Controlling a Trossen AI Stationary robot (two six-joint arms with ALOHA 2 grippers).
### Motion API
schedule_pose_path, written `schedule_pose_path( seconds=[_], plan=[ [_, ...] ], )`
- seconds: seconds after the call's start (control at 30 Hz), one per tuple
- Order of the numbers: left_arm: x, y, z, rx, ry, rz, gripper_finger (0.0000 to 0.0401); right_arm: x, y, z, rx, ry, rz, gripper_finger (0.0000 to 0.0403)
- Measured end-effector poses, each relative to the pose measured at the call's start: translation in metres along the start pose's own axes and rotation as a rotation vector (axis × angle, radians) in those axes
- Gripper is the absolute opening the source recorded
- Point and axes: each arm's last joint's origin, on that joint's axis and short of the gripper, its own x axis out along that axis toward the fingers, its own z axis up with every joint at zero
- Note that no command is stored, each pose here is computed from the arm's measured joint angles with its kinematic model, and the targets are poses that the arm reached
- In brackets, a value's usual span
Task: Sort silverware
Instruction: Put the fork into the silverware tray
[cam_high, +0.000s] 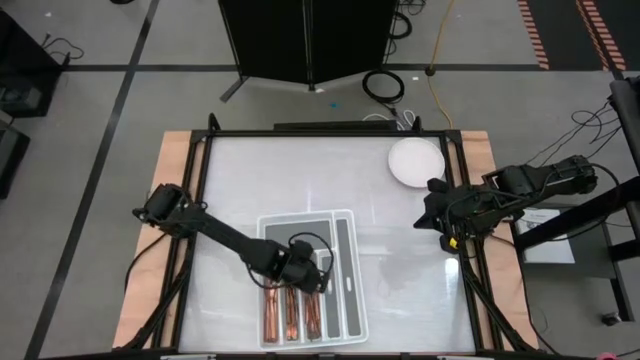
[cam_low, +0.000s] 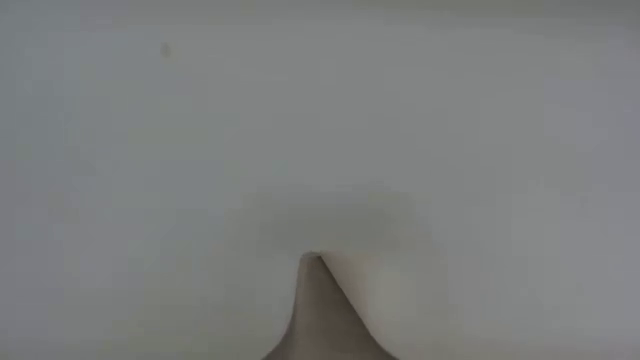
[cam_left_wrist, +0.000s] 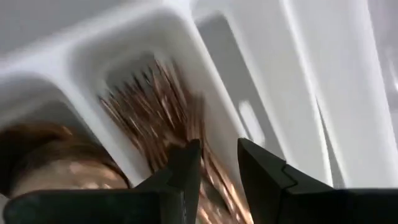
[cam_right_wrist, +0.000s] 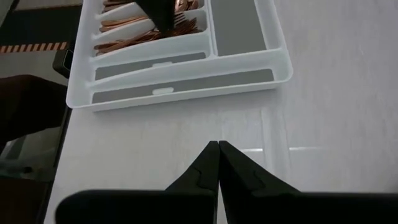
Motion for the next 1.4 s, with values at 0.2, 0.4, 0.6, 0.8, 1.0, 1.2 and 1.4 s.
schedule_pose_path(
  seconds=[0.2,0.4,0.6,0.8,1.0,1.2,1.4],
  plan=[
    [0.015,0.004,0.004,0.003,0.096,0.039,0.0106,0.000,0.000,0.000,0.000,0.000,0.000,0.0000],
    [0.014,0.005,0.002,-0.014,0.127,0.062,0.0106,0.000,0.000,0.001,-0.029,-0.004,0.000,0.0000],
    [0.024,0.007,-0.001,-0.008,0.151,0.092,0.0105,0.001,0.001,0.004,-0.036,-0.036,0.006,0.0000],
    [0.040,0.008,-0.005,0.002,0.184,0.087,0.0060,0.001,0.001,0.003,-0.021,-0.032,0.006,0.0000],
    [0.021,-0.002,0.001,-0.013,0.120,0.083,0.0014,0.001,0.001,0.003,-0.020,-0.032,0.006,0.0000],
    [0.003,-0.015,0.007,0.046,0.004,0.034,0.0012,0.001,0.001,0.004,-0.016,-0.033,0.006,0.0000],
    [-0.001,-0.023,0.011,0.058,-0.056,-0.018,0.0011,0.001,0.001,0.004,-0.013,-0.032,0.007,0.0000]
  ],
)
